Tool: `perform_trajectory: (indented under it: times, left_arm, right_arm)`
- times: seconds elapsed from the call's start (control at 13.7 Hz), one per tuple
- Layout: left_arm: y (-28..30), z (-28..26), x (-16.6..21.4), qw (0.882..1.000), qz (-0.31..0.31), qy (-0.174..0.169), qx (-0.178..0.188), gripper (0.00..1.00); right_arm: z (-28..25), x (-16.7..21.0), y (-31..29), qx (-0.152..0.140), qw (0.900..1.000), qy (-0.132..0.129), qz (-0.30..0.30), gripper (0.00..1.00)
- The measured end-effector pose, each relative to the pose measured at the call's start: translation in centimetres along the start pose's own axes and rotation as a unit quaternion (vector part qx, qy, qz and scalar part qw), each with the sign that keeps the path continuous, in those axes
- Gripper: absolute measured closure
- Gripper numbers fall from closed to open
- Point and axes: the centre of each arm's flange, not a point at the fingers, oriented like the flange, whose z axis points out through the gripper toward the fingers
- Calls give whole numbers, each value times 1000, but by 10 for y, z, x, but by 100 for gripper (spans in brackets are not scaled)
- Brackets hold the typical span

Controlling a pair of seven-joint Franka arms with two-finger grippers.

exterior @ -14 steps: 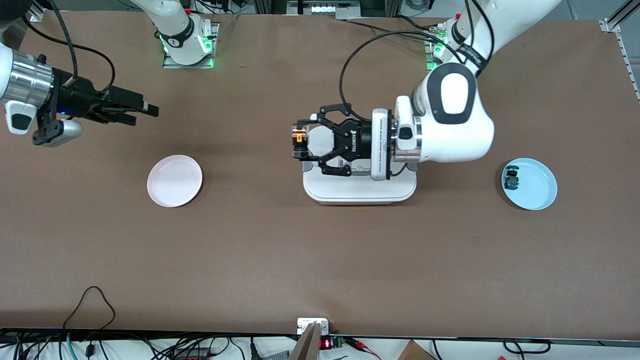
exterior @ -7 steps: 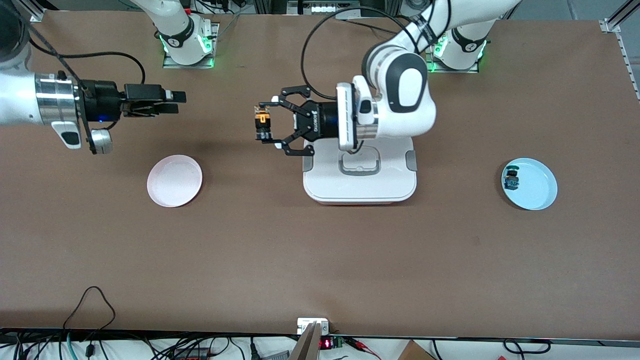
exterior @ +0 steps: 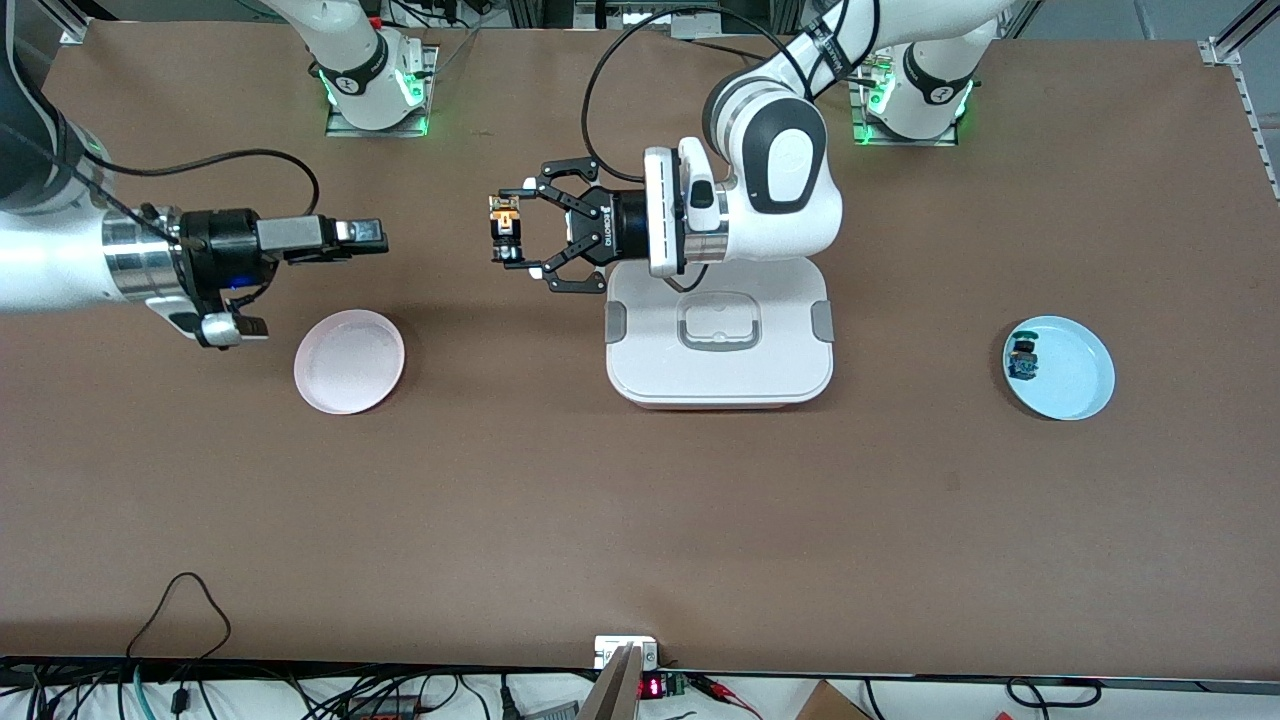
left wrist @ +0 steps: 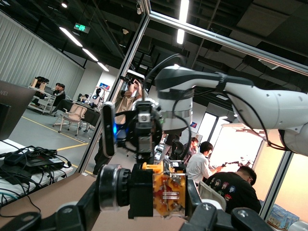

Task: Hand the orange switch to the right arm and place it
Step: 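Hold the switch out with the left gripper while the right gripper approaches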

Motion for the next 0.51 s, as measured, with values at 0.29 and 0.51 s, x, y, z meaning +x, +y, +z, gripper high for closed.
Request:
perform_trajectory:
  times: [0.29, 0.51]
  left_arm:
    - [4, 4, -2, 1000, -2, 2, -2, 28]
    - [2, 2, -4, 1000, -3, 0, 1, 28]
  right_arm:
    - [17, 21, 12, 37, 999, -3, 17, 0]
    - [54, 21, -1, 46, 999, -16, 10, 0]
